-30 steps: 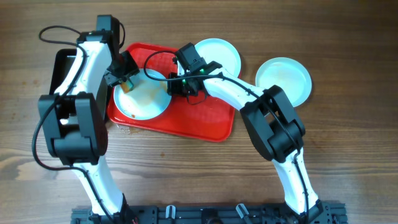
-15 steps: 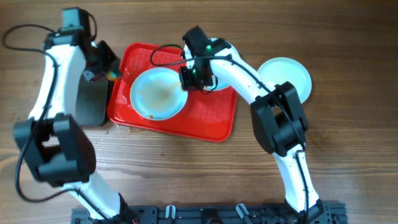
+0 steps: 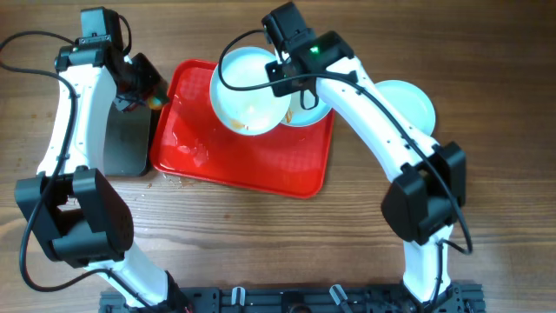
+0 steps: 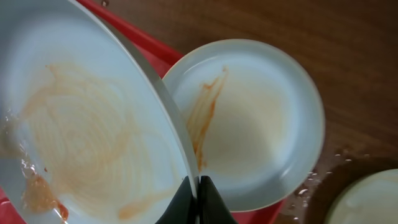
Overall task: Clean dirty plates on tray and stack at the side
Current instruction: 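Lift the scrubbed plate with the right gripper and carry it right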
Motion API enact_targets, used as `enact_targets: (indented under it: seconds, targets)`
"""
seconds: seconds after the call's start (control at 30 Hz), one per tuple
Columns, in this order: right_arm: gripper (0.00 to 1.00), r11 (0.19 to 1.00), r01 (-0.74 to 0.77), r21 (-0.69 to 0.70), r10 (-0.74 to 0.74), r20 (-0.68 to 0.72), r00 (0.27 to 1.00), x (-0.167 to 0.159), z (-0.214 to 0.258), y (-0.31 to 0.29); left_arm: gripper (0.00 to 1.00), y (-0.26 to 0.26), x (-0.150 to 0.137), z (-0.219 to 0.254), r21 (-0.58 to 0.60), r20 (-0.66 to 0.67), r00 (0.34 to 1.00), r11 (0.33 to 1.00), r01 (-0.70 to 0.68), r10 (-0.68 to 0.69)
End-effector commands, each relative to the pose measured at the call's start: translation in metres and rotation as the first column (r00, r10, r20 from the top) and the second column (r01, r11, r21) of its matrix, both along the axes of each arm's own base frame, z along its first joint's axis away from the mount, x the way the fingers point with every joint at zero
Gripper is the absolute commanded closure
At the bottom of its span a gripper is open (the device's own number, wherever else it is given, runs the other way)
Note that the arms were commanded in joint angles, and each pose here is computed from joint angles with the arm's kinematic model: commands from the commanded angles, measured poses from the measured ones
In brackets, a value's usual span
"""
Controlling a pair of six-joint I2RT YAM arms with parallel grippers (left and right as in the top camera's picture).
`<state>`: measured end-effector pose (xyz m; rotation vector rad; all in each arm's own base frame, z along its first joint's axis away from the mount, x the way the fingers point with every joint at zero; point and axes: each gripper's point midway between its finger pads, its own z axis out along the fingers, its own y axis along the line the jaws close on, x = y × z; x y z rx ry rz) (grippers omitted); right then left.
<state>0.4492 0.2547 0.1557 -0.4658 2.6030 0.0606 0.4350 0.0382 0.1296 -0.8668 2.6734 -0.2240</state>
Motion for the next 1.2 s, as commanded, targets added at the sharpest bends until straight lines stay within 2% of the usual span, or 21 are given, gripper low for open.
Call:
enact_targets:
  seconds: [0.0, 0.13, 0.23, 0.43, 0.7, 0.77, 0.83, 0.9, 0.93, 1.03, 1.1, 1.17]
  targets:
    - [0.96, 0.994, 0.072, -0.084, -0.059, 0.145, 0.988, 0.007, 0.035, -0.01, 0.96, -0.004, 0.001, 0.002, -0.014, 0.007, 1.0, 1.0, 0.011, -0.011]
    - [0.96, 0.968, 0.116, -0.222, -0.049, 0.288, 0.956, -0.004, 0.052, 0.006, 0.96, -0.004, 0.001, 0.002, -0.014, 0.007, 1.0, 1.0, 0.011, -0.011]
    - [0.96, 0.941, 0.203, -0.27, -0.081, 0.404, 0.911, -0.012, 0.07, 0.013, 0.96, -0.004, 0.001, 0.002, -0.014, 0.007, 1.0, 1.0, 0.011, -0.011]
    - [0.96, 0.909, 0.307, -0.283, -0.112, 0.542, 0.833, -0.03, 0.093, 0.026, 0.96, -0.004, 0.001, 0.002, -0.013, 0.008, 1.0, 1.0, 0.011, -0.011]
    - [0.96, 0.831, 0.463, -0.308, -0.118, 0.717, 0.688, -0.04, 0.132, 0.018, 0.96, -0.004, 0.001, 0.002, -0.013, 0.008, 1.0, 1.0, 0.011, -0.011]
    - [0.96, 0.835, 0.462, -0.3, -0.118, 0.721, 0.683, -0.041, 0.133, 0.021, 0.96, -0.004, 0.001, 0.002, -0.013, 0.008, 1.0, 1.0, 0.011, -0.011]
    - [0.96, 0.858, 0.421, -0.295, -0.114, 0.69, 0.715, -0.041, 0.126, 0.027, 0.96, -0.004, 0.001, 0.002, -0.013, 0.008, 1.0, 1.0, 0.011, -0.011]
    - [0.96, 0.898, 0.339, -0.281, -0.099, 0.62, 0.778, -0.038, 0.109, 0.038, 0.96, -0.004, 0.001, 0.002, -0.013, 0.008, 1.0, 1.0, 0.011, -0.011]
    - [0.96, 0.932, 0.259, -0.253, -0.084, 0.543, 0.835, -0.038, 0.093, 0.048, 0.96, -0.004, 0.001, 0.002, -0.013, 0.008, 1.0, 1.0, 0.011, -0.011]
    - [0.96, 0.987, 0.076, -0.139, -0.027, 0.323, 0.946, -0.041, 0.049, 0.07, 0.96, -0.004, 0.001, 0.002, -0.013, 0.008, 1.0, 1.0, 0.011, -0.011]
    - [0.96, 0.999, -0.002, -0.051, 0.011, 0.176, 0.984, -0.045, 0.02, 0.08, 0.96, -0.004, 0.001, 0.002, -0.013, 0.008, 1.0, 1.0, 0.012, -0.011]
    - [0.96, 1.0, 0.008, 0.027, -0.009, 0.041, 0.999, -0.048, -0.011, 0.079, 0.96, -0.004, 0.001, 0.002, -0.013, 0.008, 1.0, 1.0, 0.011, -0.011]
